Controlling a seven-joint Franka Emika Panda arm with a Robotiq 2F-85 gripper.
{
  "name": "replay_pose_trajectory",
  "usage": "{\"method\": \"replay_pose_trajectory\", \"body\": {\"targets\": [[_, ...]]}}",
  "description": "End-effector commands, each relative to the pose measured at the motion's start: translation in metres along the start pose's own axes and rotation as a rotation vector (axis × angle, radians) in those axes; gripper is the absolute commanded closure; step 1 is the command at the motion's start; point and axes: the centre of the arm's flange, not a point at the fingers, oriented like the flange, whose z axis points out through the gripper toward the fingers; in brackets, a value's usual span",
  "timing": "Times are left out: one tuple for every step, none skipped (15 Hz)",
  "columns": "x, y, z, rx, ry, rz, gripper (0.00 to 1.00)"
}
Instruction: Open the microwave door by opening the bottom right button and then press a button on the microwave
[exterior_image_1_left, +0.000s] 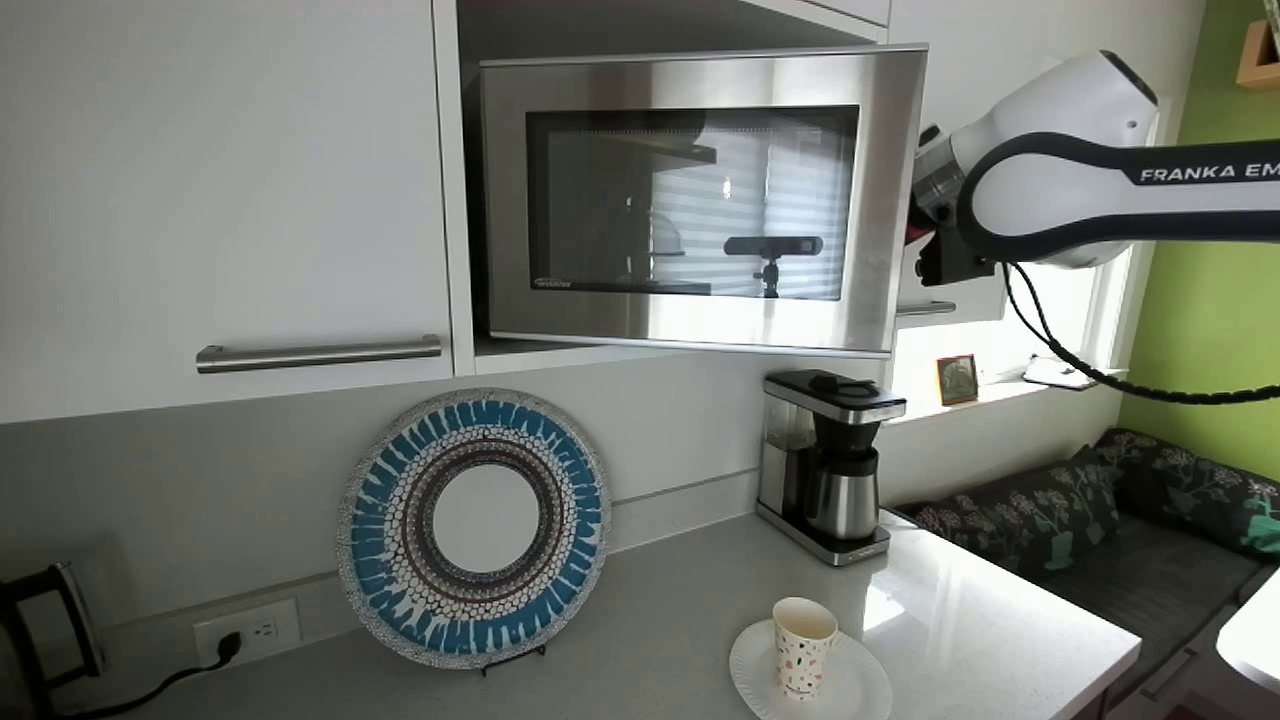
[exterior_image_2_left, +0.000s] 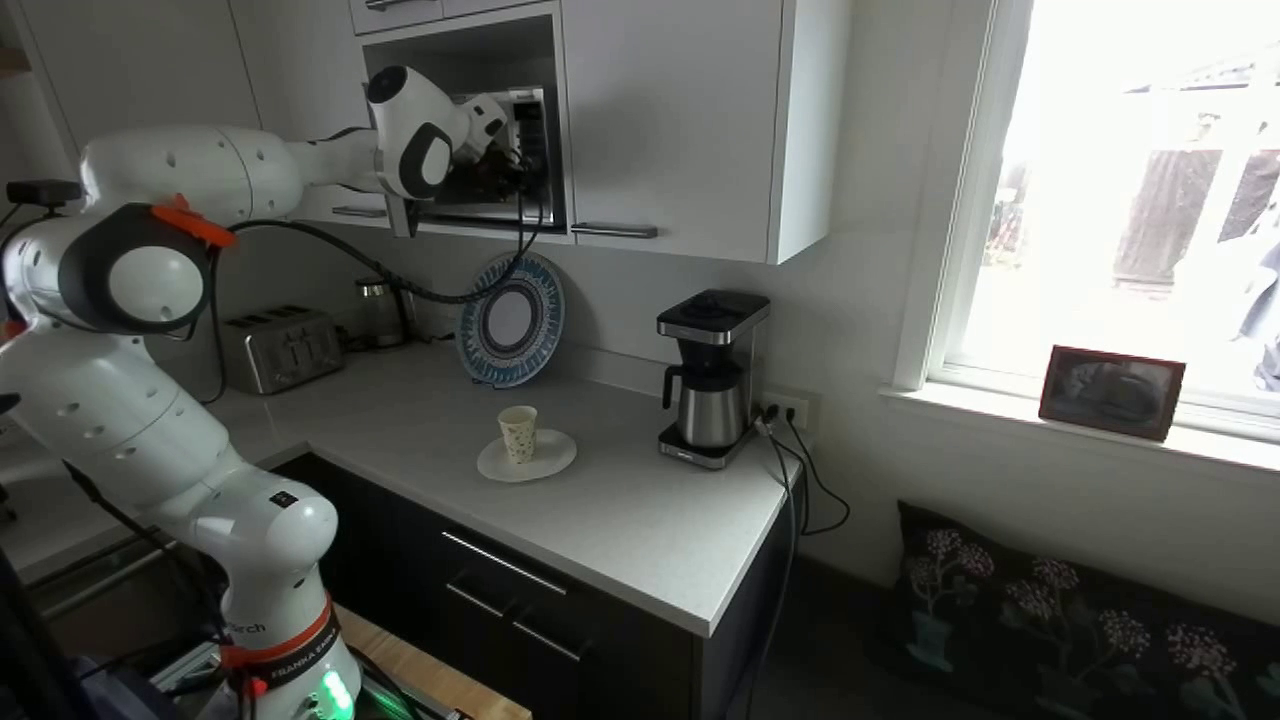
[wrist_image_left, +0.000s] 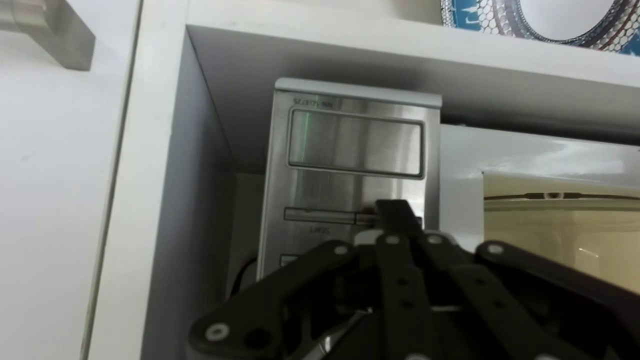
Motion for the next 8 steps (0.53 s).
{"method": "replay_pose_trajectory", "body": {"targets": [[-0.0078, 0.002, 0.0055, 0.004, 0.011, -0.008, 1.0], [-0.0078, 0.0019, 0.0068, 0.004, 0.012, -0.007, 1.0], [-0.0076, 0.0019, 0.007, 0.005, 0.013, -0.006, 1.0], [-0.0075, 0.0019, 0.0078, 0.005, 0.017, -0.007, 1.0], [-0.0075, 0.0019, 0.0085, 0.007, 0.021, -0.009, 1.0], [-0.0075, 0.002, 0.0091, 0.008, 0.023, -0.008, 1.0], [-0.0075, 0.0021, 0.0101, 0.004, 0.025, -0.009, 1.0], [-0.0076, 0.0024, 0.0109, 0.002, 0.027, -0.01, 1.0]]}}
